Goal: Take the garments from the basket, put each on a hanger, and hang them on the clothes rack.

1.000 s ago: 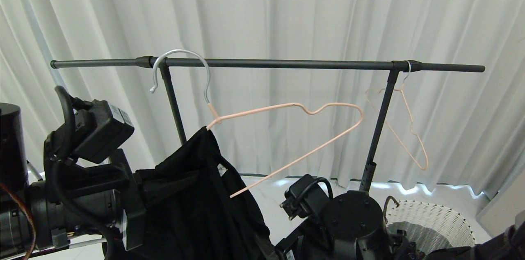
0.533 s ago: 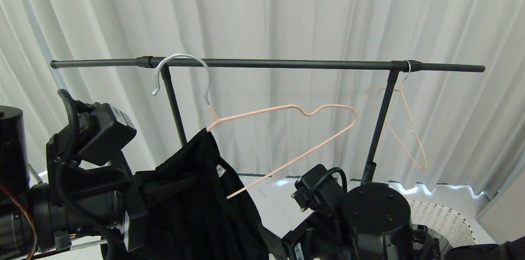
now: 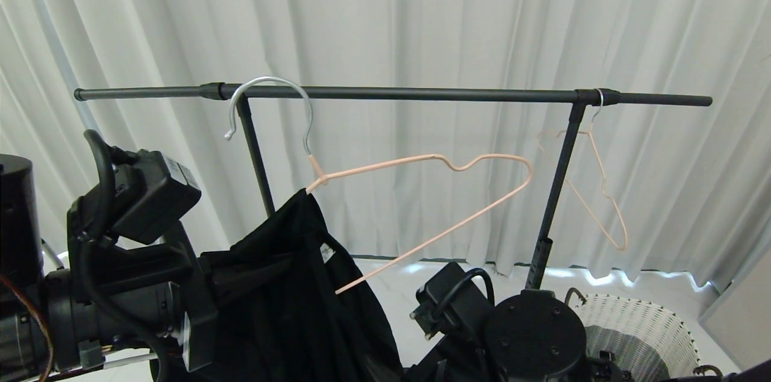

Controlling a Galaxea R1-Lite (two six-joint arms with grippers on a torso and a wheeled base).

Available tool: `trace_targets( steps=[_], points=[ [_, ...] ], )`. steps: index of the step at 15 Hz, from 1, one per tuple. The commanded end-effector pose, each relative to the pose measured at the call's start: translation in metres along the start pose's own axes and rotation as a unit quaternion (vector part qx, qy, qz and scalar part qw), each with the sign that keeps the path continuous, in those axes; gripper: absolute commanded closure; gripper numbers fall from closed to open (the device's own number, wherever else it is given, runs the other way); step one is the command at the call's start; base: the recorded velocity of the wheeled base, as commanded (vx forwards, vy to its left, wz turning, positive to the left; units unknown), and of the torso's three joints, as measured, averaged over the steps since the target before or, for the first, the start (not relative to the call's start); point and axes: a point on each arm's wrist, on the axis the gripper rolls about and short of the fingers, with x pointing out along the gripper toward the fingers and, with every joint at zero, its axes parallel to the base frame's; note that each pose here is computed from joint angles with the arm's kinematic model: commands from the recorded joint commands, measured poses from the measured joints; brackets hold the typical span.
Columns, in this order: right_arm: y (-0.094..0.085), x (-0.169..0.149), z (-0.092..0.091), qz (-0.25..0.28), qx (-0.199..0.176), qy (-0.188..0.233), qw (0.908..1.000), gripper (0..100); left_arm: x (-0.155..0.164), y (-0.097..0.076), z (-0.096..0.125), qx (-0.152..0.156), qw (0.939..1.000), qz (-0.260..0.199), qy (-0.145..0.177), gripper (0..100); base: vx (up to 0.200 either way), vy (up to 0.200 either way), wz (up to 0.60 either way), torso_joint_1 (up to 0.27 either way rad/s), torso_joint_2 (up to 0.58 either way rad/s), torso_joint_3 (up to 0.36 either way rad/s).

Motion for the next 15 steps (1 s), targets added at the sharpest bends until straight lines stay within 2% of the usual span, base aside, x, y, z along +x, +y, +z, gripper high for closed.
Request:
trace_targets(
  steps=[1,4,8,15],
  points=[
    [-0.003,0.004,-0.004,-0.006,0.0,0.008,0.9999,0,0.0,0.0,0.0,0.0,1.0,-0.001,0.0,100,0.0,0.0,0.0,0.0,0.0,0.0],
    [-0.014,0.003,0.002,-0.023,0.012,-0.001,0.9997,0,0.001,0.0,-0.002,-0.002,1.0,0.001,0.005,100,0.0,0.0,0.0,0.0,0.0,0.0],
    [-0.015,0.0,0.006,-0.022,0.015,-0.009,0.9996,0,0.001,-0.001,-0.007,-0.004,0.9999,0.004,0.014,100,0.0,0.0,0.0,0.0,0.0,0.0],
    [-0.008,0.01,-0.007,-0.017,0.002,0.015,0.9997,0,-0.002,-0.001,-0.001,0.001,1.0,0.006,0.001,100,0.0,0.0,0.0,0.0,0.0,0.0]
  ],
)
